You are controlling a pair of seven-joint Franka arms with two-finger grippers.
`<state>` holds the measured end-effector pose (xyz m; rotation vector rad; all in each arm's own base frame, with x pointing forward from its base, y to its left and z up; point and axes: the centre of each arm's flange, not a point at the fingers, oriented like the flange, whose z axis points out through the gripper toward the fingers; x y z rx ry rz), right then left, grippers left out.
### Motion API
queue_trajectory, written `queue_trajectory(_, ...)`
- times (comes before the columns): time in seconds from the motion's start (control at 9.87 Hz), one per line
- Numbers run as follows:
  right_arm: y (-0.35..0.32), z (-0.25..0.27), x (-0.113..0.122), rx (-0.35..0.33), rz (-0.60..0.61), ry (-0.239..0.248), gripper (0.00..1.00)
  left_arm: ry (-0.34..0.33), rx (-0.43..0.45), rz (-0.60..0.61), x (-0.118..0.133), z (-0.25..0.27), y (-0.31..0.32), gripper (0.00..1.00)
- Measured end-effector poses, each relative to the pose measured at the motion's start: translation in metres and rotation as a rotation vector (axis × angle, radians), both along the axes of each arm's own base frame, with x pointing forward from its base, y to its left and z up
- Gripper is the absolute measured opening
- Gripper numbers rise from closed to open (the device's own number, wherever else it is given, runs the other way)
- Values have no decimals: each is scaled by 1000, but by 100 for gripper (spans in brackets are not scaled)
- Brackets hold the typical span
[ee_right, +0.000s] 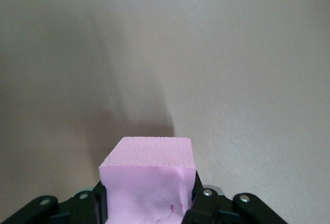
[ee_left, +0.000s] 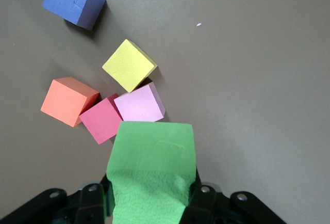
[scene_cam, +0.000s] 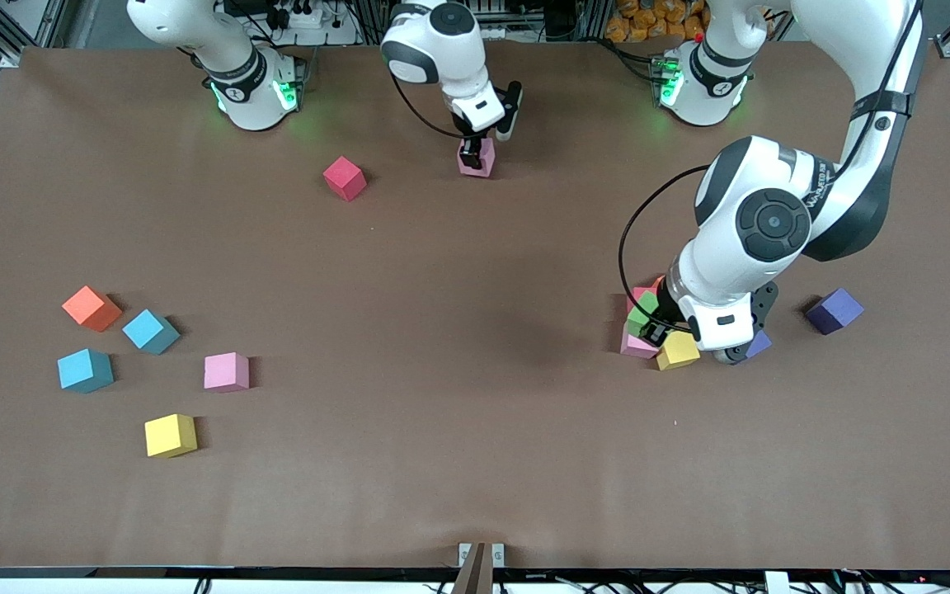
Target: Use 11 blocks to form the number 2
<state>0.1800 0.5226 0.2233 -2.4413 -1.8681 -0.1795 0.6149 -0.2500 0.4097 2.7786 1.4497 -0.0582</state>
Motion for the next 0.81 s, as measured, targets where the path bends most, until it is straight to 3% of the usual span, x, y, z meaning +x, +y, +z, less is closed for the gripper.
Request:
queue_trajectory(0.51, 7, -10, 0, 0, -4, -2, 58, 13, -27, 13, -1, 1, -2, 54)
queue_trajectory(0.71, 10, -11, 1, 5, -8, -4, 79, 10, -37, 16, -1, 5, -3, 54)
queue_trajectory(0.81, 13, -12, 2, 8, -10, -5, 96, 7, -38, 16, -1, 7, -3, 54)
